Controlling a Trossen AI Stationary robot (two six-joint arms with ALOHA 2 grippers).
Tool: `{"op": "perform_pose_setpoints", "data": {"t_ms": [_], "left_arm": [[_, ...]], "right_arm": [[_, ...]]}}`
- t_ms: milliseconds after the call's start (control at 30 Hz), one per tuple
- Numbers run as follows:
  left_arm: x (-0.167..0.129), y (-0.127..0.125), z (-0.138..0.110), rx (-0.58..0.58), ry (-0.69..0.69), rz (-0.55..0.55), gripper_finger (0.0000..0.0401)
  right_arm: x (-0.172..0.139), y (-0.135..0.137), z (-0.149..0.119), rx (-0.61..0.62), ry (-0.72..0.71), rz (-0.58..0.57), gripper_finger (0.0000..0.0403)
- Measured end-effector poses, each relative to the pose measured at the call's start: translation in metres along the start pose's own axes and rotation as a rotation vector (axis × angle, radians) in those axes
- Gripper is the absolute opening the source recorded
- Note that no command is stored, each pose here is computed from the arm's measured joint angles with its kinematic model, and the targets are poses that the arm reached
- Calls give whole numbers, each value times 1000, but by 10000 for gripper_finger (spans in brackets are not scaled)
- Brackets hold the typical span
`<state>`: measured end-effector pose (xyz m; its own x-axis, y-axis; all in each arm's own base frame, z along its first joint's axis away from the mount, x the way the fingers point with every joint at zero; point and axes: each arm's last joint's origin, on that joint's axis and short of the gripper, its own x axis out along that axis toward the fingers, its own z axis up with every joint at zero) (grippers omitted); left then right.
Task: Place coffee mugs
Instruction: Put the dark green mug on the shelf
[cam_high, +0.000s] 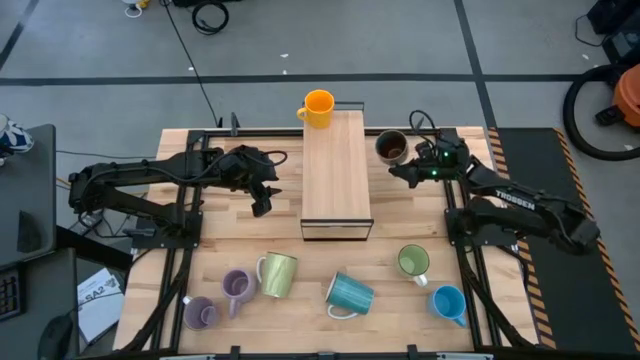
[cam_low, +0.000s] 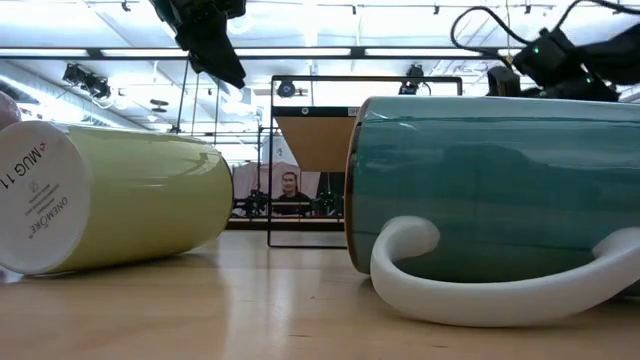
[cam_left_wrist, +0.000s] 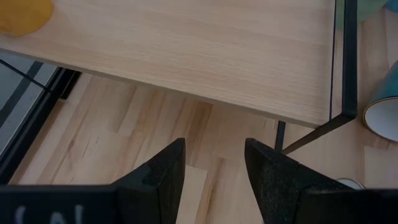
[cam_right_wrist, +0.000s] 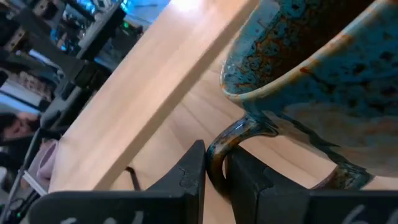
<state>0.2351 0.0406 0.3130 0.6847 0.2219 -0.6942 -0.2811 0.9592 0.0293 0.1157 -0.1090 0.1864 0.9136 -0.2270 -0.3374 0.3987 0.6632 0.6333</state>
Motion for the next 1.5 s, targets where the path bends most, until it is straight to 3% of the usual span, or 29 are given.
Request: {"op": "perform_pose_setpoints", "data": {"t_ms": [433,1500], "left_arm": [[0,0,0,0,0,0,172],[0,0,0,-1,0,0,172]], "right_arm": [[-1,-25,-29,95,21,-35,54],[-1,-27,-30,86,-2,-91,70]]}}
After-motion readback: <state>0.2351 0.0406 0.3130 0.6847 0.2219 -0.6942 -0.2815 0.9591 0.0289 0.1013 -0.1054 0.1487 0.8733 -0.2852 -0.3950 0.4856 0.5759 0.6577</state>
